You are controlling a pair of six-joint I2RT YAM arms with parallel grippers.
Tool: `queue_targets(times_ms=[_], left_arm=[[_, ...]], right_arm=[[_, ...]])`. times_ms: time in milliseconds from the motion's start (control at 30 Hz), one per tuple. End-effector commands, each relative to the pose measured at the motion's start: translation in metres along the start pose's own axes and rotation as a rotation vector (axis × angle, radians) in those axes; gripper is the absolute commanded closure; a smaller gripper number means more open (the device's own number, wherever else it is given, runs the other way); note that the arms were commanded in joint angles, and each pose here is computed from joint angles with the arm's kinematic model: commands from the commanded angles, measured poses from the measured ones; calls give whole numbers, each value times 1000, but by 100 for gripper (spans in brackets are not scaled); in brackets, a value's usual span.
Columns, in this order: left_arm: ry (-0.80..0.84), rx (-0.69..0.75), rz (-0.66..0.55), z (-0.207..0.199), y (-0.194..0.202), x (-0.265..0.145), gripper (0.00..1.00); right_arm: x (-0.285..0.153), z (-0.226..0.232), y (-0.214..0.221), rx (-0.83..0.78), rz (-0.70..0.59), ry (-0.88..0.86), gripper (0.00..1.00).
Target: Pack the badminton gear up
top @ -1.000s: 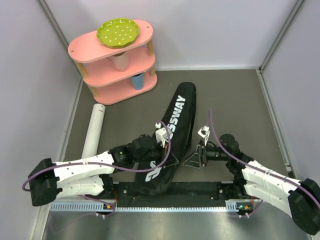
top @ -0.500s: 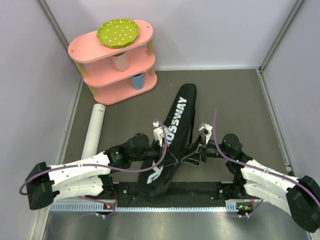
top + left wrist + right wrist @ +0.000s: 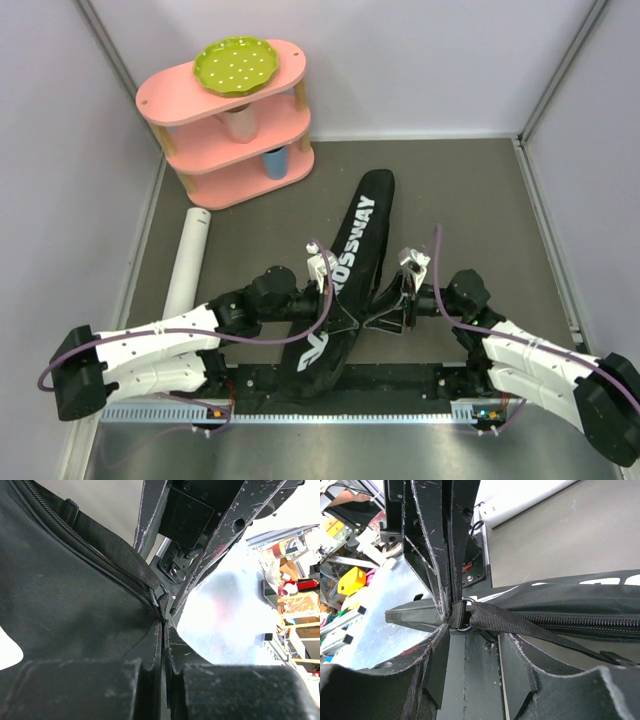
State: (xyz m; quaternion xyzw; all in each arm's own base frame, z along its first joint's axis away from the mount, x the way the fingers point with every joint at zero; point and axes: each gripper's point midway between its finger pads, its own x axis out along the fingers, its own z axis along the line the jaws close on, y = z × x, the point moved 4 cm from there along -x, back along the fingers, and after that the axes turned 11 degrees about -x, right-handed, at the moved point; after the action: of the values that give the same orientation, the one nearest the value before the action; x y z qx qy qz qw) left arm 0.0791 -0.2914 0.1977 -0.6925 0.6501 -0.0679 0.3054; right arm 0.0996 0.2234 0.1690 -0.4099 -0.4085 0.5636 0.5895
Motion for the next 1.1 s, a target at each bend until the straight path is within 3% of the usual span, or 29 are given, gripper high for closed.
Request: queue_targets(times_ms=[0, 633, 733, 800, 967, 1067], left_arm=[[122, 44, -62, -26, -14, -6, 100], [128, 36, -68, -26, -13, -9, 100], [128, 39, -70, -26, -14, -9, 100], [125, 41, -70, -26, -15, -9, 100], [114, 47, -91, -27, -17, -16, 100], [112, 49, -105, -28, -18, -20, 100]], right_arm=[[5, 11, -12, -98, -46, -81, 58], [9, 16, -21, -119, -74, -60, 82], [9, 16, -22, -118, -79, -52, 89], [8, 15, -21, -108, -70, -44, 100], [7, 6, -15, -88, -49, 29, 100], [4, -13, -16, -50, -43, 195, 100]])
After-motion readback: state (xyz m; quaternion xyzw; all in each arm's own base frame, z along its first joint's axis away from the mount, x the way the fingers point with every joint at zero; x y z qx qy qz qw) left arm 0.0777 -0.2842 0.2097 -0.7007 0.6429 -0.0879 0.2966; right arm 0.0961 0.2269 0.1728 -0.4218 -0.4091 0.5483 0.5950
